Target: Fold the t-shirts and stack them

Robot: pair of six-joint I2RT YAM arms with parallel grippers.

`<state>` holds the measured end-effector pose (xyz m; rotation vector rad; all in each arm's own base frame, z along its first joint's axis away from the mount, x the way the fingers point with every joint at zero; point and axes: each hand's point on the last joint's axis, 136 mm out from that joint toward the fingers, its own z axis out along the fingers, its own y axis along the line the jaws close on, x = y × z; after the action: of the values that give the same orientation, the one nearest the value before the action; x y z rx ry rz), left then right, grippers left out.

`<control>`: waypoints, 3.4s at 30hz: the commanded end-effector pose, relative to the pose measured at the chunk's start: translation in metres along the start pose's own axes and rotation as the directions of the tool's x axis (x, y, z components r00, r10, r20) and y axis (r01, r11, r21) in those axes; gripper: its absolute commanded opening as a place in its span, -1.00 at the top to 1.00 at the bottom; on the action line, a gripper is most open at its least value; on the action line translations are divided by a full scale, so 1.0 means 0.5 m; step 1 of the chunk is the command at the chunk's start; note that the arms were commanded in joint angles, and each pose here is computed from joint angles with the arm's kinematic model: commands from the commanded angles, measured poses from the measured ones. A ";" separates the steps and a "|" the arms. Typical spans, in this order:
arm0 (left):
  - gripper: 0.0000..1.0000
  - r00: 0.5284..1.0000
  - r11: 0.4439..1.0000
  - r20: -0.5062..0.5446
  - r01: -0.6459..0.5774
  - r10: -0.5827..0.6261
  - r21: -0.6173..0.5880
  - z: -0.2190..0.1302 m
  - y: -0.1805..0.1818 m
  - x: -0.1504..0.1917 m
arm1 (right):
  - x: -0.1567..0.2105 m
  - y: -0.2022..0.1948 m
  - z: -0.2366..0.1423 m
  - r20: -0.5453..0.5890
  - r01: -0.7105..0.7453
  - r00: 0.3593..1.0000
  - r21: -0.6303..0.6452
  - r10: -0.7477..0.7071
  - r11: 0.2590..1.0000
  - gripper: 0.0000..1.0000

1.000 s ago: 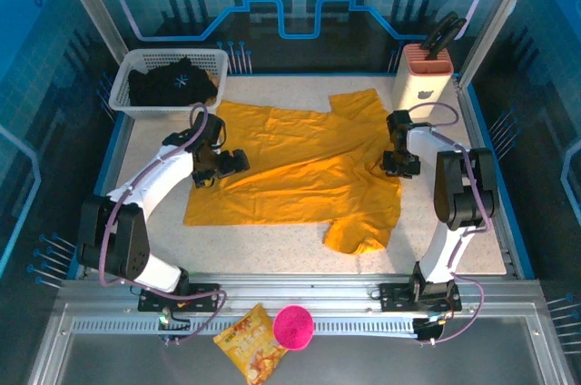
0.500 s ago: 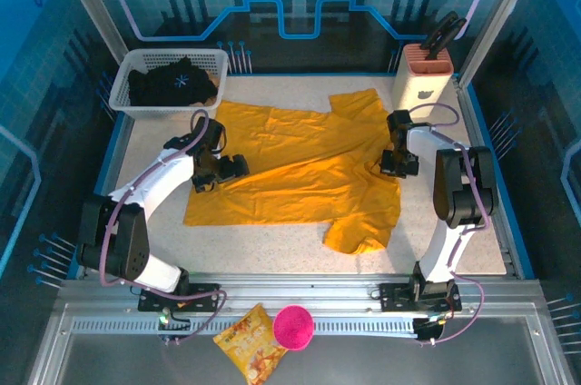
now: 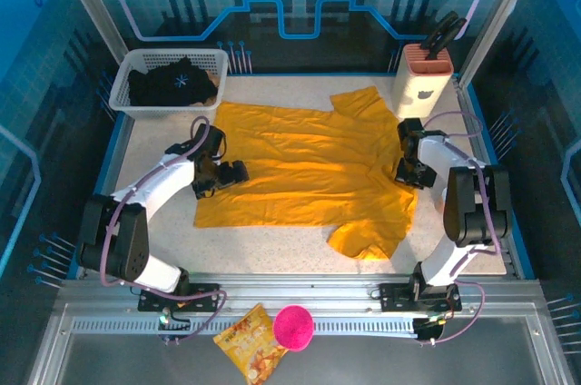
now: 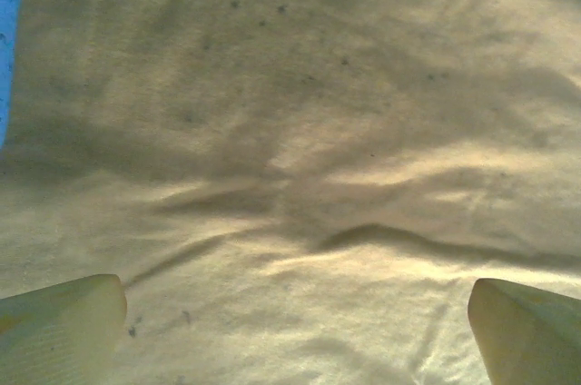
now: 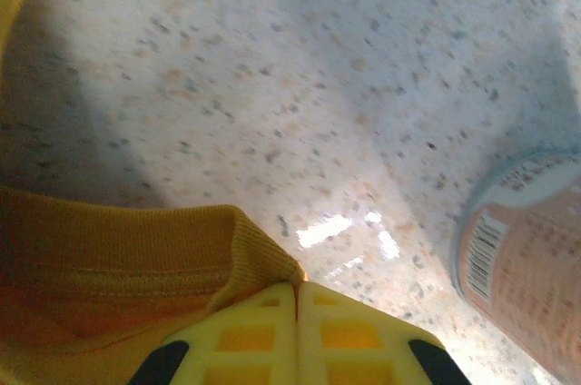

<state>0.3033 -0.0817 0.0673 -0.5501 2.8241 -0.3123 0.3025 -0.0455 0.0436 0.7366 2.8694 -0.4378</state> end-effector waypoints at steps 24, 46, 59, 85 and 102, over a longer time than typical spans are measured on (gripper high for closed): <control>-0.93 0.991 0.985 -0.104 0.065 -0.082 -0.158 0.097 0.090 0.064 | -0.141 0.057 -0.014 0.018 0.093 0.996 -0.037 -0.093 0.995 0.52; -0.75 0.991 0.975 -0.100 0.066 -0.089 -0.212 0.108 0.097 0.043 | -0.213 0.098 0.095 -0.083 0.116 0.989 -0.105 -0.125 0.988 1.00; -0.74 0.989 0.972 -0.114 0.070 -0.098 -0.223 0.106 0.101 0.049 | -0.379 0.086 0.069 0.147 0.281 0.951 -0.038 -0.273 0.959 1.00; -0.83 0.999 0.999 -0.010 0.035 -0.035 -0.035 -0.069 0.030 0.032 | 0.165 0.092 -0.177 0.093 0.276 0.961 -0.336 -0.260 0.901 0.54; -0.77 0.990 0.988 -0.041 0.129 -0.132 -0.083 0.083 0.062 0.044 | 0.387 0.119 -0.054 -0.011 0.280 0.957 -0.216 -0.290 0.935 0.61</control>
<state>0.2733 -0.0701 0.0189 -0.7201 2.9130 -0.2282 0.1556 0.1005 0.0191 0.1890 3.0645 -0.1005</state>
